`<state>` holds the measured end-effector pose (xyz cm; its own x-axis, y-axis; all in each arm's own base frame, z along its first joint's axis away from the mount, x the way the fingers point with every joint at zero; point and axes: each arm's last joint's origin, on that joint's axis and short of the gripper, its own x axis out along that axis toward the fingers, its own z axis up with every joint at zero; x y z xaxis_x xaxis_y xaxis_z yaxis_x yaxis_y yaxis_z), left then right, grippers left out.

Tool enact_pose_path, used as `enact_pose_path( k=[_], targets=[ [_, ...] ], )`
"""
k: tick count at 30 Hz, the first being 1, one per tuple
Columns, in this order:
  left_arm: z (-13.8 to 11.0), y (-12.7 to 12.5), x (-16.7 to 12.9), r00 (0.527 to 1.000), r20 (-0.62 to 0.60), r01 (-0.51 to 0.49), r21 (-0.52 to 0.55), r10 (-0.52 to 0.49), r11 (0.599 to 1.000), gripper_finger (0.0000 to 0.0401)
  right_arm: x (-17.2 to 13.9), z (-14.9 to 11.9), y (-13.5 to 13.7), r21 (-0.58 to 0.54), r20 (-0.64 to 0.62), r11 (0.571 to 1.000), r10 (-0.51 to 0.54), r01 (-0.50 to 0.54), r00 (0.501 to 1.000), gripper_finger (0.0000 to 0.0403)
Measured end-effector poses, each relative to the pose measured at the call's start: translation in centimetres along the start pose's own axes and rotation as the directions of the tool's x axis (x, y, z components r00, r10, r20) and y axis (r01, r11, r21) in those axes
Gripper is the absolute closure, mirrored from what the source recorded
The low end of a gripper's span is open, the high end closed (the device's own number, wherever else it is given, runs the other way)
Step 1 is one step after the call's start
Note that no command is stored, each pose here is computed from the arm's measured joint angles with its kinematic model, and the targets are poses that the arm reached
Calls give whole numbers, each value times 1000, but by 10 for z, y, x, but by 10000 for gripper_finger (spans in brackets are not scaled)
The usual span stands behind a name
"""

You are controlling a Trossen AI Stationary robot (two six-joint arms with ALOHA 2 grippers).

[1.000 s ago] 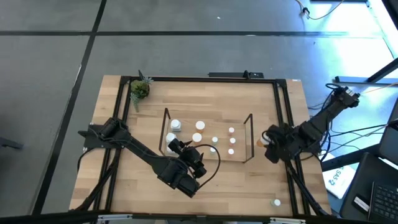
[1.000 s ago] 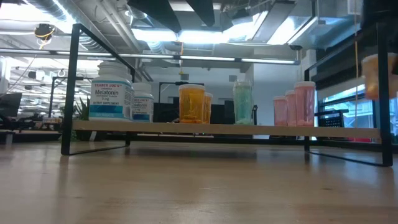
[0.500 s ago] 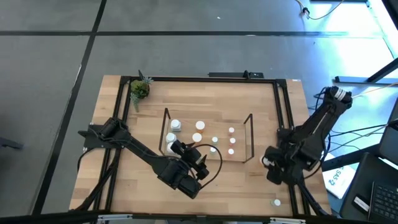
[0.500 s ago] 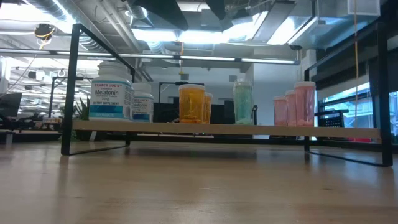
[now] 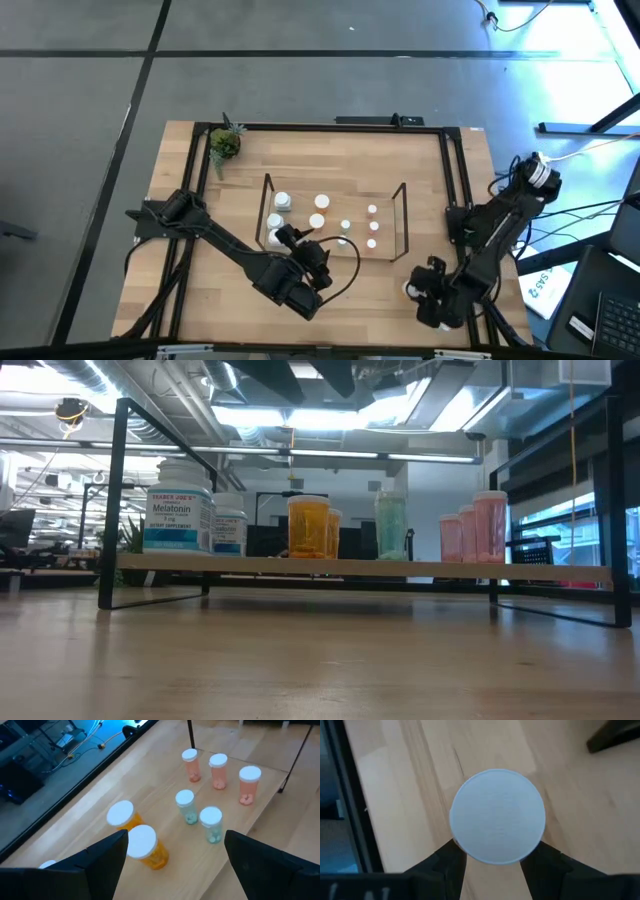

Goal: Pick and place medicine bottles onto shelf by color
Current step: Put the orange pill bottle on the shelf aligned with the other orange pill bottle

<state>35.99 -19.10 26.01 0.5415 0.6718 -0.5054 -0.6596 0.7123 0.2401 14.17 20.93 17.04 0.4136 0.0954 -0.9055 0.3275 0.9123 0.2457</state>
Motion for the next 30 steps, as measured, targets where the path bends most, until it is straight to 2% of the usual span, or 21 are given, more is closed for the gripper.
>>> enact_pose_path(
  k=[7,12,15,18,24,30],
  targets=[
    [-5,-2,-8,1000,2,13,24,-13,1000,75,10,10,28,-143,15,989,-21,23,1000,231],
    [-8,-4,-15,1000,5,28,37,-29,999,75,20,12,36,-231,-45,973,-32,20,998,231],
    [-10,-5,-19,999,8,37,43,-37,998,75,26,12,35,-229,-81,973,-45,25,996,231],
    [-12,-6,-21,999,8,40,49,-41,998,75,33,13,34,-220,-179,975,-47,7,983,231],
    [-12,-6,-22,999,9,43,50,-43,998,75,37,22,30,-194,-330,979,-3,-64,944,231],
    [-12,-6,-22,999,9,43,50,-44,998,75,37,27,28,-164,-374,983,9,-76,927,231]
  ],
)
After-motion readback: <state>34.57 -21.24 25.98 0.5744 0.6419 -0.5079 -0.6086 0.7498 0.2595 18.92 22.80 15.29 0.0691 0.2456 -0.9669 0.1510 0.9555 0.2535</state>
